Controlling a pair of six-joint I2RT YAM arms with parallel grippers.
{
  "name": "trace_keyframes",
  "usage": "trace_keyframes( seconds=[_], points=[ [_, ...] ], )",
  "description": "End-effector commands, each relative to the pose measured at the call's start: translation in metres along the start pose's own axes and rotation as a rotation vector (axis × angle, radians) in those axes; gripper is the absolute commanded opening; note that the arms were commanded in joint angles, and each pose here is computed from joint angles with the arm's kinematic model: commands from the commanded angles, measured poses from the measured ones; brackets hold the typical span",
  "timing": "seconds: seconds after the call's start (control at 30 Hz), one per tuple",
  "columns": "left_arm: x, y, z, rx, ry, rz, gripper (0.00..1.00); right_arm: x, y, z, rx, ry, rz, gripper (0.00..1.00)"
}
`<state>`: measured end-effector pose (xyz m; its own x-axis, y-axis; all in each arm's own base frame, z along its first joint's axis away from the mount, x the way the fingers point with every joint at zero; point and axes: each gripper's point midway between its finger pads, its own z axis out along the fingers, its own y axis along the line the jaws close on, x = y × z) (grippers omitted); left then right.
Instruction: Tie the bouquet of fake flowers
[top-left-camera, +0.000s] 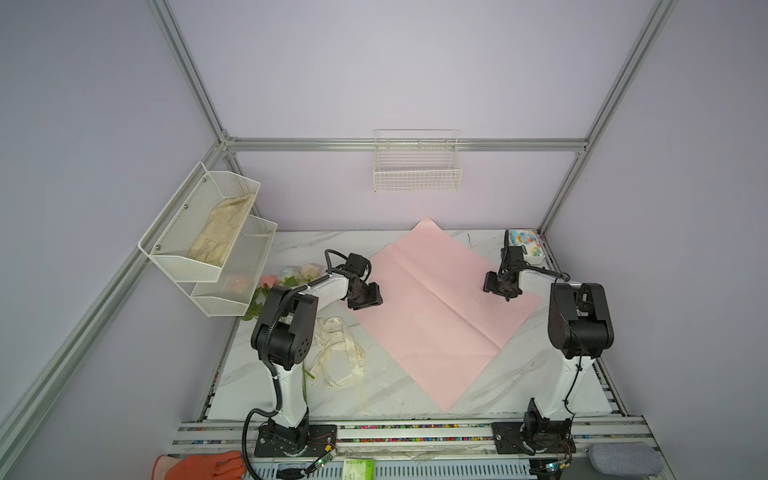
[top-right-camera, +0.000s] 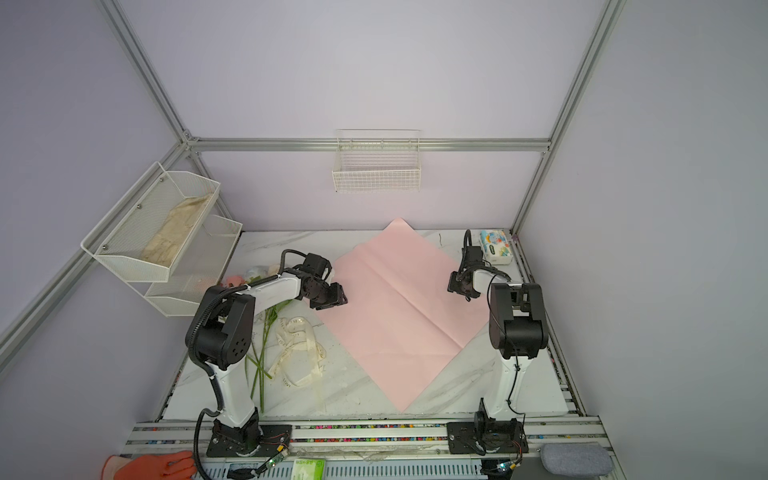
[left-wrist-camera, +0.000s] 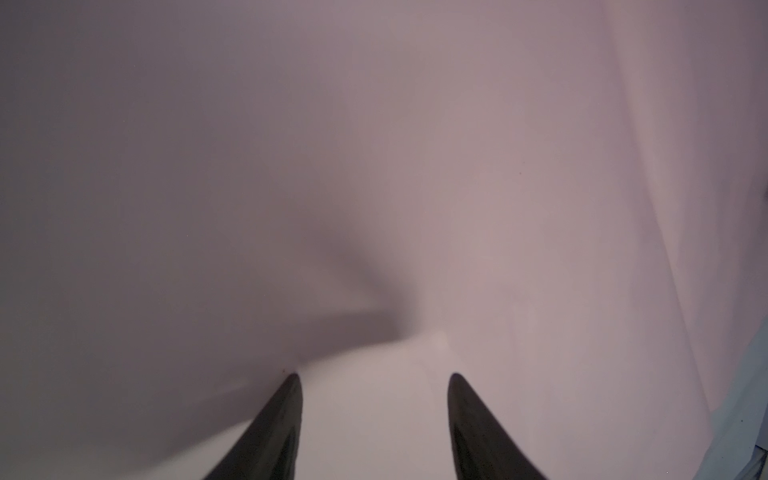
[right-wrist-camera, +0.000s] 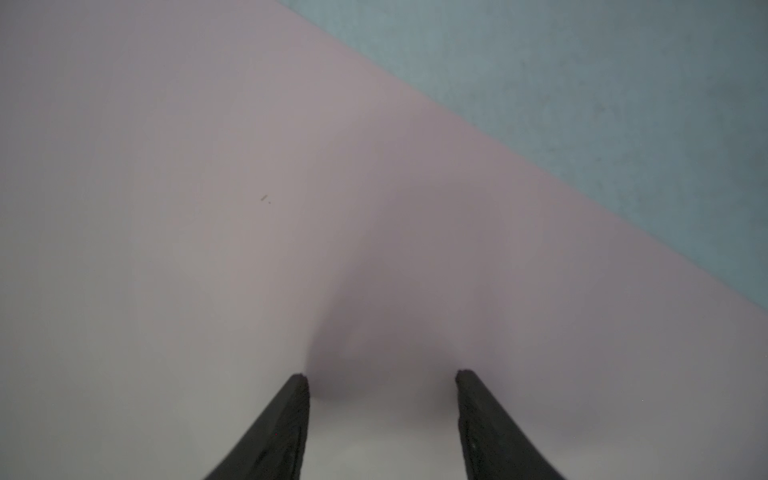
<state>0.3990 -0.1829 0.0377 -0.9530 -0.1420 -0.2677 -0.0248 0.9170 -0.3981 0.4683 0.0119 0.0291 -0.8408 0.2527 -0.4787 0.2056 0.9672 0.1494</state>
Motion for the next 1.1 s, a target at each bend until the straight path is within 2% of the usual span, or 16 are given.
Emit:
trace_keyframes(
  seconds=[0.0, 0.2, 0.3, 0.37, 0.5, 0.63, 0.73, 0.87, 1.07],
  points=[
    [0.029, 0.004, 0.002, 0.003, 0.036, -0.04, 0.54, 0.014, -0.007, 0.009, 0.033, 0.06, -0.037, 0.59],
    [0.03, -0.003, -0.019, 0.024, -0.014, -0.044, 0.53, 0.001, 0.005, 0.001, -0.018, 0.035, -0.081, 0.59],
    [0.01, -0.018, -0.051, 0.05, -0.105, -0.004, 0.54, -0.015, 0.026, -0.023, -0.122, -0.023, -0.072, 0.59],
    [0.0, -0.016, -0.074, -0.001, -0.159, 0.014, 0.55, -0.024, 0.05, -0.043, -0.221, -0.06, -0.078, 0.59],
    [-0.008, 0.025, -0.118, -0.221, -0.233, -0.024, 0.55, -0.016, 0.116, -0.077, -0.405, -0.082, -0.146, 0.58],
    [0.004, 0.08, -0.15, -0.417, -0.219, -0.065, 0.52, 0.015, 0.178, -0.092, -0.494, -0.052, -0.227, 0.56],
    [0.015, 0.115, -0.167, -0.516, -0.206, -0.09, 0.49, 0.039, 0.224, -0.103, -0.581, -0.036, -0.281, 0.54],
    [0.022, 0.147, -0.169, -0.536, -0.164, -0.142, 0.48, 0.059, 0.262, -0.11, -0.649, -0.022, -0.332, 0.52],
    [0.016, 0.169, -0.155, -0.554, -0.065, -0.151, 0.33, 0.067, 0.278, -0.107, -0.667, 0.012, -0.355, 0.5]
  ],
)
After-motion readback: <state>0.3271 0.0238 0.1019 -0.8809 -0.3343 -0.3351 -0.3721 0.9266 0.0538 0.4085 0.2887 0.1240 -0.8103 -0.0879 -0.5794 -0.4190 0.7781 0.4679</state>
